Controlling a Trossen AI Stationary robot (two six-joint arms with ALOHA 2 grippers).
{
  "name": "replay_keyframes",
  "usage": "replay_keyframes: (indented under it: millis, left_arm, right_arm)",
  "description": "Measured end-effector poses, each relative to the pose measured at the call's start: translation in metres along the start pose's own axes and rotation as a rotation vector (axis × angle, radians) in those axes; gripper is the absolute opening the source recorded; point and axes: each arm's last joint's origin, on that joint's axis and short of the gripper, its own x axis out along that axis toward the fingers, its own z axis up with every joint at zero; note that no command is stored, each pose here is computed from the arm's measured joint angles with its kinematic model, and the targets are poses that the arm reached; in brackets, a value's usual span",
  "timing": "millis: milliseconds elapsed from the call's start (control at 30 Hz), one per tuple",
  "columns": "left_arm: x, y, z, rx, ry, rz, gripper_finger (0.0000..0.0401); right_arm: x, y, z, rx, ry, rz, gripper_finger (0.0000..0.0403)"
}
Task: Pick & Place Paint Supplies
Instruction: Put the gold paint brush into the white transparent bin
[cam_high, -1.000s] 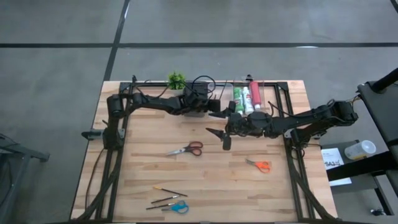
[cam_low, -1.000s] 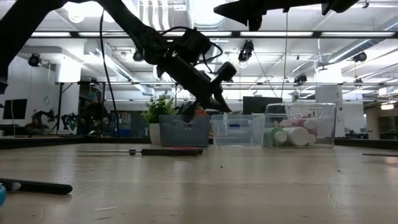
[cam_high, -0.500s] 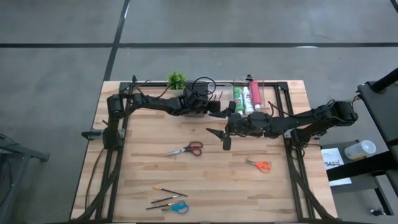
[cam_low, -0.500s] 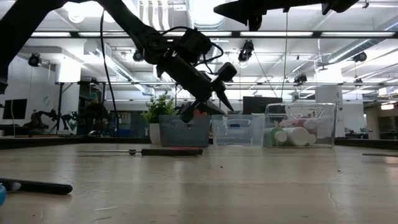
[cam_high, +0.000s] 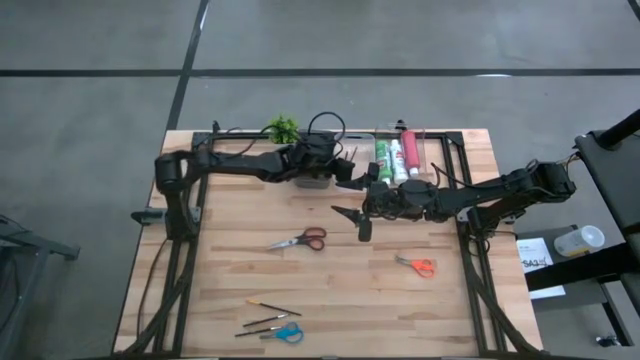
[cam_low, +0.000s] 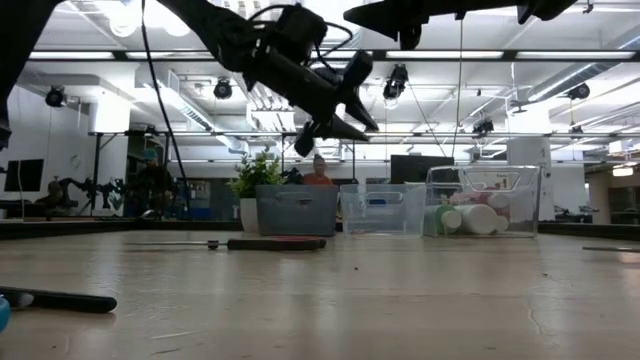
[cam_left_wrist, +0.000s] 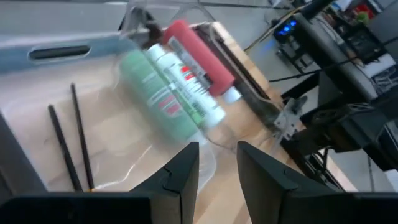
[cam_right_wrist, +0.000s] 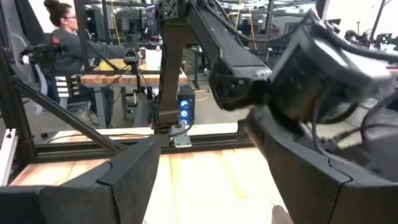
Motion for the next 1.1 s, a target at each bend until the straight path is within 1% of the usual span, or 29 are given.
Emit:
replay_keyframes:
  millis: [100,267,333,400,467,633,733,900,967,1100]
  left_arm:
    - [-0.004,-0.003,0.002,0.03,-0.004,-0.006,0.0118]
    - [-0.006,-0.003,0.002,0.049,0.001,0.019,0.0118]
    - [-0.006,-0.002,0.001,0.049,0.009,0.027,0.0118]
    - [-0.006,-0.001,0.0,0.05,0.016,0.034,0.0118]
    - [-0.006,0.0,0.0,0.05,0.02,0.039,0.0118]
    - [-0.006,0.0,-0.001,0.05,0.02,0.042,0.0118]
    - [-0.006,0.0,-0.001,0.05,0.021,0.042,0.0118]
    - [-0.006,0.0,-0.001,0.05,0.021,0.042,0.0118]
    - [-0.006,0.0,-0.001,0.05,0.021,0.041,0.0118]
    - [-0.006,-0.001,-0.001,0.045,0.022,0.04,0.0118]
  right_arm:
    - [0.0,0.0,0.0,-0.001,0.0,0.0,0.0288]
    - [0.0,0.0,0.001,0.013,-0.013,0.0,0.0288]
    - [-0.001,0.0,0.001,-0.031,-0.008,0.0,0.0288]
    - [-0.004,0.0,0.001,-0.074,0.034,0.004,0.0288]
    - [-0.009,0.001,0.001,-0.069,0.066,0.01,0.0288]
    - [-0.025,0.002,0.012,-0.023,0.09,0.03,0.0288]
    - [-0.036,0.005,0.019,-0.027,0.094,0.053,0.0288]
    - [-0.06,0.014,0.023,-0.036,0.13,0.121,0.0288]
    - [-0.071,0.02,0.025,-0.033,0.119,0.162,0.0288]
    - [-0.095,0.026,0.03,-0.072,0.062,0.23,0.0288]
